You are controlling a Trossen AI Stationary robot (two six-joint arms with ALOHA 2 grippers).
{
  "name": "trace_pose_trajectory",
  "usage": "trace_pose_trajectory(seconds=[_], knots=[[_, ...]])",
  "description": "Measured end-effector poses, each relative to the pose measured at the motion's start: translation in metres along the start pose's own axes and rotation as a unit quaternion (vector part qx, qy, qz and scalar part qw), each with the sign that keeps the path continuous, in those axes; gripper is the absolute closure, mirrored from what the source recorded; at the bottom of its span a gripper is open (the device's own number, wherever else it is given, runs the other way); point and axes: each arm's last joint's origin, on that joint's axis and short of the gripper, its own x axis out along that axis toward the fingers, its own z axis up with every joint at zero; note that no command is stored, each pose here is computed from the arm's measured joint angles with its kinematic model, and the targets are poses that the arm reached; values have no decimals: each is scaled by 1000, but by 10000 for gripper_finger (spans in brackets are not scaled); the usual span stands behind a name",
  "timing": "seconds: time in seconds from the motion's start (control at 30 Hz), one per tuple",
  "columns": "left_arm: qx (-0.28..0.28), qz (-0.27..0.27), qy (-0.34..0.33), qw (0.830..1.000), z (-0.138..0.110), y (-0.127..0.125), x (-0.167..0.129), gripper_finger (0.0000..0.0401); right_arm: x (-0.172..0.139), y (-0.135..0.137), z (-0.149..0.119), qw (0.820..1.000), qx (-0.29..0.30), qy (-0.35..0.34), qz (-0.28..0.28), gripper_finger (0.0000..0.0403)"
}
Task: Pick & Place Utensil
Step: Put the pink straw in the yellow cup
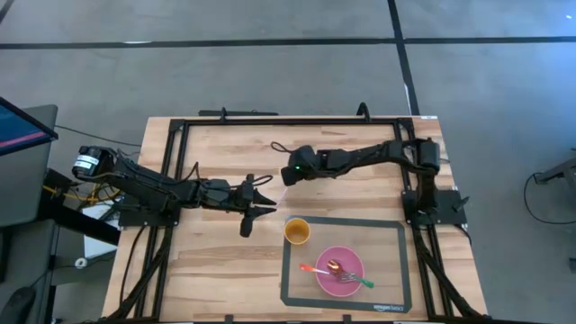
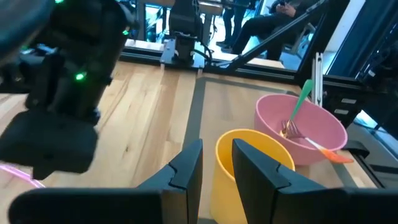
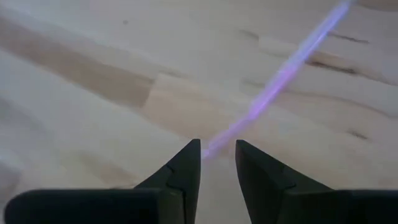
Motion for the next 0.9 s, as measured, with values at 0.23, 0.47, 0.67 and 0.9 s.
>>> trace_pose_trajectory(seconds=[0.23,0.47,0.67,0.9], knots=[[-1,0,6,1000,-1,0,0,313,22,10,4,1000,28,-1,0,308],[0,-3,11,1000,-2,0,0,313,30,7,-1,999,37,14,-21,308],[2,-1,25,1000,-5,0,0,313,16,9,-2,1000,-9,21,-21,308],[2,-1,28,1000,-5,0,0,313,-11,14,3,1000,-24,9,-8,308]])
